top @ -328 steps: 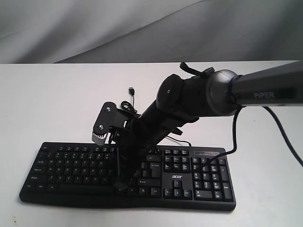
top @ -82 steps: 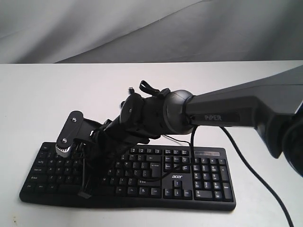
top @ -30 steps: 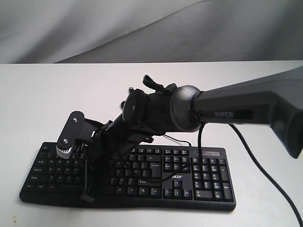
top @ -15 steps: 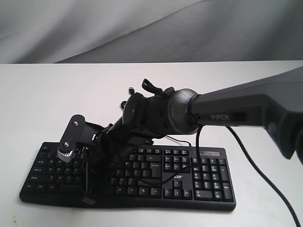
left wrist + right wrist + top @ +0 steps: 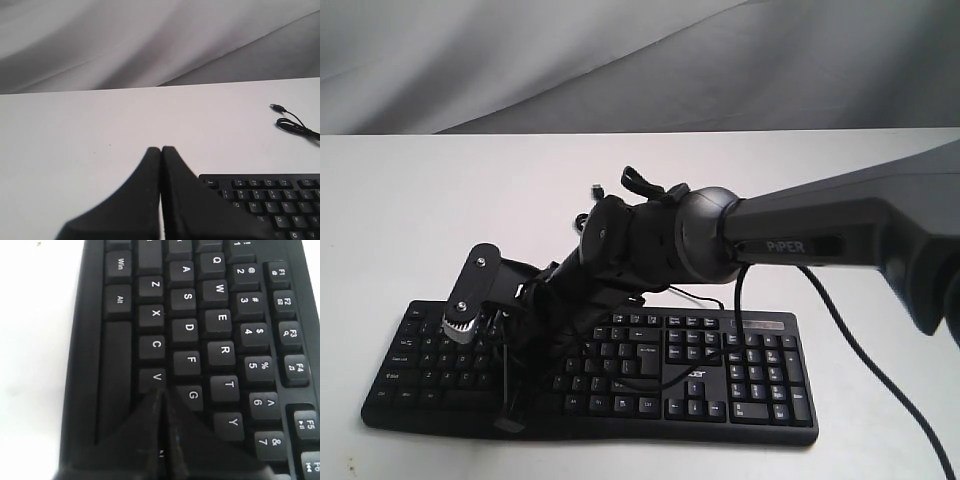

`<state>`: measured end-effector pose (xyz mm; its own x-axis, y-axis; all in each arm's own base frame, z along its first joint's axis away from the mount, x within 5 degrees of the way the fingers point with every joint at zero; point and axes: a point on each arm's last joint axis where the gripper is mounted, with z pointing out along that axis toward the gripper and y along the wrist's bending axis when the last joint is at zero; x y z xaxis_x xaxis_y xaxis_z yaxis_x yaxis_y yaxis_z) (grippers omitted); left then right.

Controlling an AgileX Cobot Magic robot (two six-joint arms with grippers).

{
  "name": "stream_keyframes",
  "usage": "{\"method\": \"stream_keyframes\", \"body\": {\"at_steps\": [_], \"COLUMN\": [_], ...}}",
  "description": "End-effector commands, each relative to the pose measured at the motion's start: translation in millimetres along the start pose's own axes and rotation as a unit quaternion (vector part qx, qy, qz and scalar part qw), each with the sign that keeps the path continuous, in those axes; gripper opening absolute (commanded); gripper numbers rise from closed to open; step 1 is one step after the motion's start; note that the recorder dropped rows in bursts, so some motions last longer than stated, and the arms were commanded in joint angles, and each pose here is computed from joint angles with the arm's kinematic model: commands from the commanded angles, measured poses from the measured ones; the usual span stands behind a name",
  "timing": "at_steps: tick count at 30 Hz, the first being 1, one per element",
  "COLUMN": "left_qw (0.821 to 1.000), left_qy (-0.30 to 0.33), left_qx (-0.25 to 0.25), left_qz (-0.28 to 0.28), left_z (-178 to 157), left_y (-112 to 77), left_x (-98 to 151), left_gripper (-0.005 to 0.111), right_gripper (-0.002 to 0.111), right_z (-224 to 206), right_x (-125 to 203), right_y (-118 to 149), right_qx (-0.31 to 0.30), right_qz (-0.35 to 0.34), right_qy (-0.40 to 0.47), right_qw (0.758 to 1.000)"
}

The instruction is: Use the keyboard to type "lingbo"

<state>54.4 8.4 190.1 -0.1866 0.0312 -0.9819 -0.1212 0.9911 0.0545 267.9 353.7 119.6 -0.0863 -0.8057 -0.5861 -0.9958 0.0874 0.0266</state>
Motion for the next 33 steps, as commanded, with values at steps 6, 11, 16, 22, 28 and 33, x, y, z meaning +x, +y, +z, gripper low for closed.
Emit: {"method": "stream_keyframes", "body": {"at_steps": [6, 11, 16, 22, 28, 33], "left_qw": [1.0, 1.0, 1.0, 1.0, 1.0, 1.0], "left_qy": [-0.003, -0.003, -0.003, -0.003, -0.003, -0.003], "left_qx": [0.0, 0.0, 0.0, 0.0, 0.0, 0.0], "left_qz": [-0.003, -0.003, -0.003, -0.003, -0.003, -0.003], "left_z": [0, 0, 0, 0, 0, 0], "left_y": [-0.2, -0.2, -0.2, -0.2, -0.2, -0.2], "left_x": [1, 1, 1, 1, 1, 1], "left_gripper": [0.001, 0.001, 0.001, 0.001, 0.001, 0.001], "right_gripper": [0.0, 0.0, 0.0, 0.0, 0.0, 0.0], "right_z": [1, 1, 1, 7, -37, -52], "right_x": [-1, -1, -1, 4, -14, 26], "right_y": [4, 4, 4, 4, -5, -25], "right_qx": [-0.012, -0.012, -0.012, -0.016, 0.033, 0.053], "right_qz": [-0.006, -0.007, -0.007, -0.007, -0.034, 0.025], "right_qy": [-0.003, -0.003, -0.002, 0.007, -0.007, 0.014], "right_qw": [1.0, 1.0, 1.0, 1.0, 0.999, 0.998]}}
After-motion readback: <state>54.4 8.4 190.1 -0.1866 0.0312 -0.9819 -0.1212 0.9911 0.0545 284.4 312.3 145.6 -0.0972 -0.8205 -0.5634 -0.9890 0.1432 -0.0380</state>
